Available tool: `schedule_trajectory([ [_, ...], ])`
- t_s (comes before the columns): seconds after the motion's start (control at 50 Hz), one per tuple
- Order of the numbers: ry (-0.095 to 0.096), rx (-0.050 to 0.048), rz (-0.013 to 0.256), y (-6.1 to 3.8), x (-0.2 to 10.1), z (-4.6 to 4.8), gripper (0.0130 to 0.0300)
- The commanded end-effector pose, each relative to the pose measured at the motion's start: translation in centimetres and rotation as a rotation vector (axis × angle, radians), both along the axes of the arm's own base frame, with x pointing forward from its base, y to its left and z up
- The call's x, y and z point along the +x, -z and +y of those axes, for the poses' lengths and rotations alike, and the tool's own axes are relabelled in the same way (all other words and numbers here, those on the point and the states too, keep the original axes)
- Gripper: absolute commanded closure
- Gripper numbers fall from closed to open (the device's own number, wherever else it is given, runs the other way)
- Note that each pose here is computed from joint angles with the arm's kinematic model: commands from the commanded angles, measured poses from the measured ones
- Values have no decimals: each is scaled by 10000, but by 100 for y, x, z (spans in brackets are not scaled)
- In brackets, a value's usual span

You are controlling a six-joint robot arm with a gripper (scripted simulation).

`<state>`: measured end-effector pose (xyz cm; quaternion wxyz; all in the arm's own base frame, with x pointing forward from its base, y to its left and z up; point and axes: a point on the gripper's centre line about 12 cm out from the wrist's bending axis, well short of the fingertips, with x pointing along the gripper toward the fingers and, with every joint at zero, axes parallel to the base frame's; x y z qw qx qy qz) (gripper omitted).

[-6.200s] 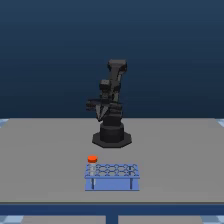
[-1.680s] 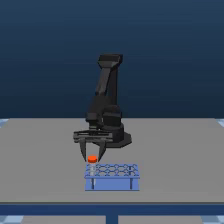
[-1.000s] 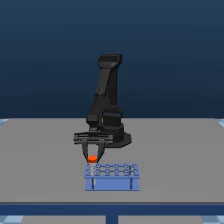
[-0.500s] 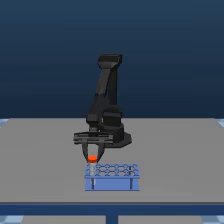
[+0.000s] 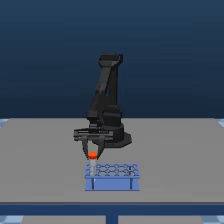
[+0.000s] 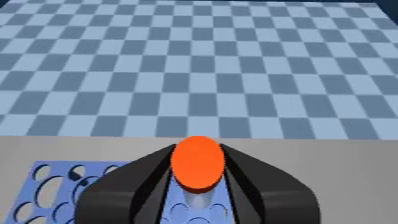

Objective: Pick up the centrifuge tube on the rack

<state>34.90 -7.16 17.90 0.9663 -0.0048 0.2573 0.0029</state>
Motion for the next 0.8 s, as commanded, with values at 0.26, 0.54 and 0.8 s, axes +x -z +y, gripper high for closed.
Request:
schedule_trajectory([
  [0.26,90,75,36,-172,-1,-5,300],
  [0.54,90,75,36,-302,-1,-5,300],
  [0.8,90,75,36,-427,-1,-5,300],
])
